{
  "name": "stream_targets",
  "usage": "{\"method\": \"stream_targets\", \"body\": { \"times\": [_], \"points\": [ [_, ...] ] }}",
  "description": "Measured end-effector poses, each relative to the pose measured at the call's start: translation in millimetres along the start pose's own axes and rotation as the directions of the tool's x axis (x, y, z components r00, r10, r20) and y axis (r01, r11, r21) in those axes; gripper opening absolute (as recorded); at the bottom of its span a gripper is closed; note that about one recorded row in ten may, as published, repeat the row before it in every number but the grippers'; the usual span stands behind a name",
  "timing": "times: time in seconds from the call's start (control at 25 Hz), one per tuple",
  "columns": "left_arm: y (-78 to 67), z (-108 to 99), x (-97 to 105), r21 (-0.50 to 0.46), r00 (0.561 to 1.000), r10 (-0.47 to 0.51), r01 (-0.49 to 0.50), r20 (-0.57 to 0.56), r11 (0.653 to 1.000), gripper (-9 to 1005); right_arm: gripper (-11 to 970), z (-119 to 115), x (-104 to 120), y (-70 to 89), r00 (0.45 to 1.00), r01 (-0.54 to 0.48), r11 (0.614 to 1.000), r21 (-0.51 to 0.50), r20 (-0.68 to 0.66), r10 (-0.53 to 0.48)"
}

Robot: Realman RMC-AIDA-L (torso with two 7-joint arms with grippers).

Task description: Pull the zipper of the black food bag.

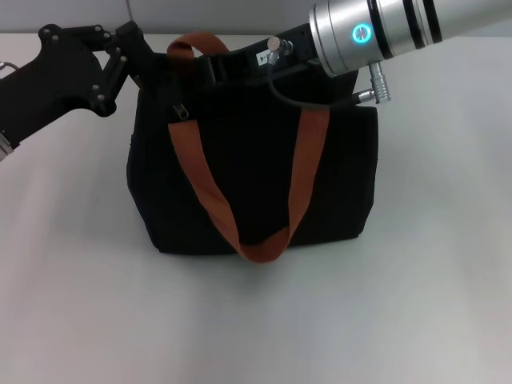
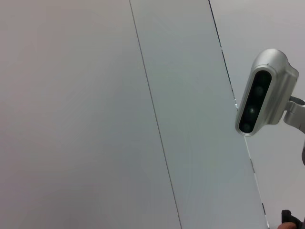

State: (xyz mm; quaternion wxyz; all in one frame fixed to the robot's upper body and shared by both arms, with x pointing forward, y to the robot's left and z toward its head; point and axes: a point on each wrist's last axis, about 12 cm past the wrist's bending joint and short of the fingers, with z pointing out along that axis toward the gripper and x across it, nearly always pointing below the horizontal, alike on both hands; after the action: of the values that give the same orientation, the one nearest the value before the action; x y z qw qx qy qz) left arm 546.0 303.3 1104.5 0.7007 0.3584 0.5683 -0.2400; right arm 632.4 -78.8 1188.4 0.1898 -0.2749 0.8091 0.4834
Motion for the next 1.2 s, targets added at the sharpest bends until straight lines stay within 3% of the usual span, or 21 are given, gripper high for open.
{"method": "stream_targets", "body": {
  "times": [0.16, 0.84, 1.2],
  "points": [
    [-0.9, -1, 0, 0.003, 1.000, -0.001, 0.001, 0.005, 1.000, 23, 87, 0, 0, 0.1, 1.000, 0.002, 1.000, 0.002, -0.005, -0.002],
    [-3.0, -5, 1, -0.001, 1.000, -0.008, 0.008, 0.008, 1.000, 23, -1, 2, -2, 1.6, 0.999, 0.044, 0.998, 0.034, -0.032, -0.043],
    [-3.2, -14, 1, -0.037, 1.000, -0.016, 0.017, 0.020, 0.999, 23, 0, -4, -5, 4.6, 0.997, 0.070, 0.994, 0.080, -0.035, -0.068]
  ]
}}
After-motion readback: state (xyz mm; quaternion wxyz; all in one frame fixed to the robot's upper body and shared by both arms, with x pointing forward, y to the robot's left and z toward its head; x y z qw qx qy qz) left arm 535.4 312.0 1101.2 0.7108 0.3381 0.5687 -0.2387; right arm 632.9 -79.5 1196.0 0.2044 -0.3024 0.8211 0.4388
